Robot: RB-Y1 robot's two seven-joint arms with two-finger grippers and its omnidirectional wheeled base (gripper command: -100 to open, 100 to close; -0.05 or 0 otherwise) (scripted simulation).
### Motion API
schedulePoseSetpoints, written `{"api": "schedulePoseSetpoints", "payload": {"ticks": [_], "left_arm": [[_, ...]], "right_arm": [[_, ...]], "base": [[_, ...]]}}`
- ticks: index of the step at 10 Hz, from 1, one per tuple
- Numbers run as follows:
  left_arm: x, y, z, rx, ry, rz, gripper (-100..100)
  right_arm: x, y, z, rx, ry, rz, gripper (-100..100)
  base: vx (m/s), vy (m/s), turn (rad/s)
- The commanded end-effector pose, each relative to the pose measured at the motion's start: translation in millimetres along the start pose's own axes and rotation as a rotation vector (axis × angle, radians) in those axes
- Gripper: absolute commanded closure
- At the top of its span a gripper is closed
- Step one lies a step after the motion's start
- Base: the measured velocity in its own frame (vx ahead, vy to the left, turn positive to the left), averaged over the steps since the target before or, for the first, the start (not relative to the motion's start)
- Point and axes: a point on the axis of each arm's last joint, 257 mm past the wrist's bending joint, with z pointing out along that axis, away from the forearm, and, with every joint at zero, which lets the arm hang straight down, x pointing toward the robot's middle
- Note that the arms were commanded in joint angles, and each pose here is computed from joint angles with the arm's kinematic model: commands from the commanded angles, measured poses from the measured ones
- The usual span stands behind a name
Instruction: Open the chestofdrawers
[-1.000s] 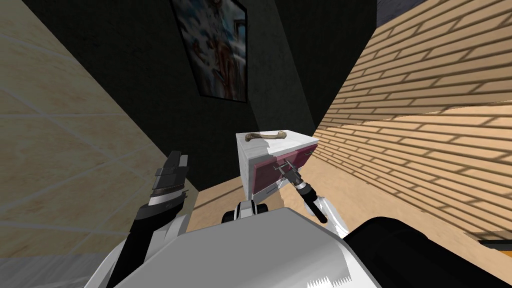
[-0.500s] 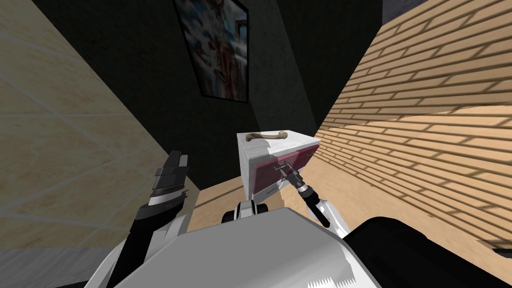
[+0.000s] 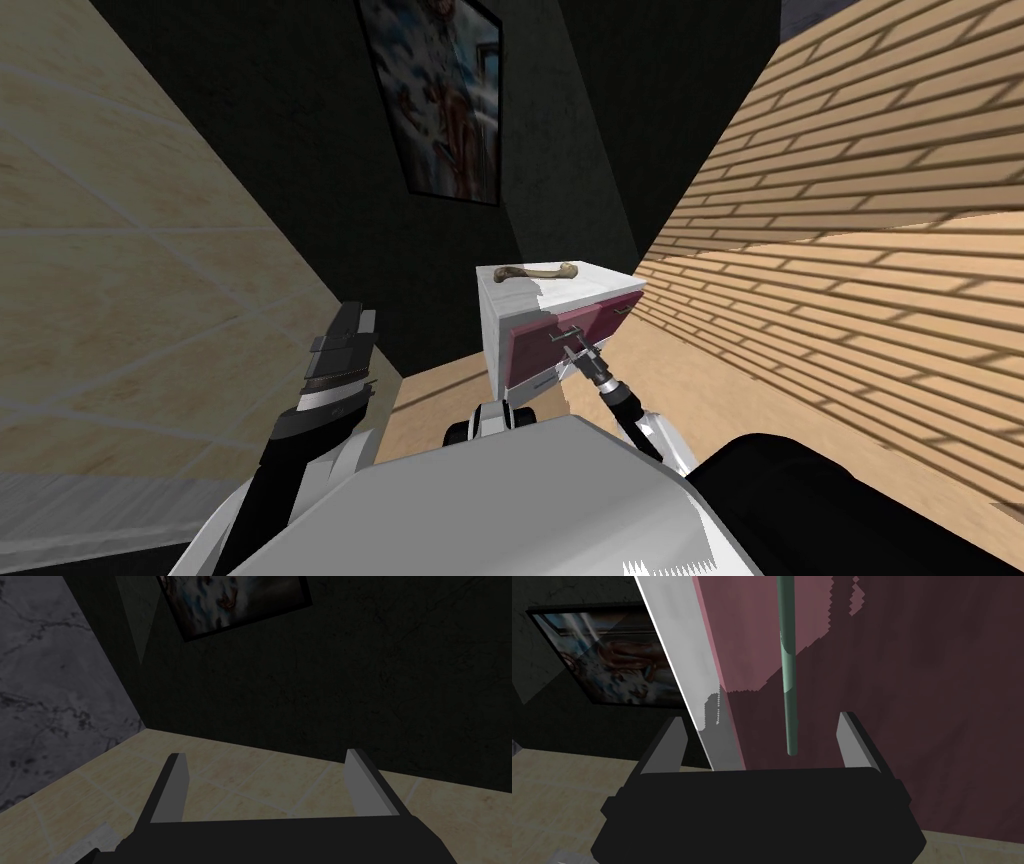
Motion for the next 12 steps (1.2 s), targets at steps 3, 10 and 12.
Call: {"api": "schedulePoseSetpoints", "payload": {"ticks": [3,10,12], "left_arm": [[0.0,0.0,0.0,0.0,0.0,0.0,0],[0.0,0.0,0.0,0.0,0.0,0.0,0],[0.0,0.0,0.1,0.0,0.0,0.0,0]], "right_arm": [[-3.8,25,-19.0,-0.005,0.093,-0.029,-100],[-2.8,21,-22.8,0.003,0.111,-0.016,100],[-3.2,19,-24.5,0.003,0.107,-0.015,100]], "base": [[-0.002,-0.007,0.023],[-0.017,-0.005,-0.004],[-0.183,-0.037,-0.031]]}}
